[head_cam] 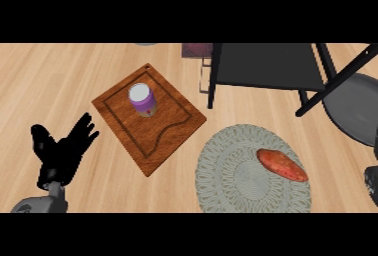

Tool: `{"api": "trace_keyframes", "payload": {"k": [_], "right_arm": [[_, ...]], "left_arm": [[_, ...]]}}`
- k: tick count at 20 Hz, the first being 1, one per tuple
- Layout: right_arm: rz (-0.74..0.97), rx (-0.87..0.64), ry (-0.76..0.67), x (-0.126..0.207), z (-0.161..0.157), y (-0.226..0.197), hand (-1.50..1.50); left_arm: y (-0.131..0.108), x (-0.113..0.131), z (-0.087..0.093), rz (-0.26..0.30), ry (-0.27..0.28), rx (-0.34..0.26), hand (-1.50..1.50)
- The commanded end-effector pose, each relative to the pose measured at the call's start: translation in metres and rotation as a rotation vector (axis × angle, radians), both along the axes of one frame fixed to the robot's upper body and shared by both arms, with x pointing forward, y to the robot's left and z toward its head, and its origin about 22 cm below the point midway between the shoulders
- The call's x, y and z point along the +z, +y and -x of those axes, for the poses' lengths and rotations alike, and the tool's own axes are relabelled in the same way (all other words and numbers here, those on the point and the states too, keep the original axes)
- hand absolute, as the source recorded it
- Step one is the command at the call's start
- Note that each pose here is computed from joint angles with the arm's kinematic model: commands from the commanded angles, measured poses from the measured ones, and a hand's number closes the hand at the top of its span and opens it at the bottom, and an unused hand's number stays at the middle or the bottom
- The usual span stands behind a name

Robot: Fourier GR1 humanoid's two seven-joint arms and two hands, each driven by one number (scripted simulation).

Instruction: Pick the croissant from the placemat and place it in the tiered shelf

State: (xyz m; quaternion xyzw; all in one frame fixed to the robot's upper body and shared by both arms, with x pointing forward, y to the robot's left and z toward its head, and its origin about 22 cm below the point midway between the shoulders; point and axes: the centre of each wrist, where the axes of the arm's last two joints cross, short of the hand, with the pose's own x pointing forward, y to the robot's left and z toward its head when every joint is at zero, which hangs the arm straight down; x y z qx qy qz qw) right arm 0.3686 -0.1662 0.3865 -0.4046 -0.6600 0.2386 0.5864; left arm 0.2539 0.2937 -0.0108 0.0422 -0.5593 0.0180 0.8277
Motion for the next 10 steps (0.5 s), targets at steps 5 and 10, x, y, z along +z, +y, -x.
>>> {"api": "trace_keyframes", "payload": {"k": [5, 10], "right_arm": [[0.040, -0.030, 0.001, -0.023, -0.040, -0.004, 1.50], [0.060, -0.018, -0.001, -0.044, -0.054, -0.013, 1.50]], "left_arm": [[-0.004, -0.014, 0.014, 0.000, 0.073, -0.011, 0.00], [0.002, -0.010, -0.011, 0.007, 0.073, -0.010, 0.00]]}}
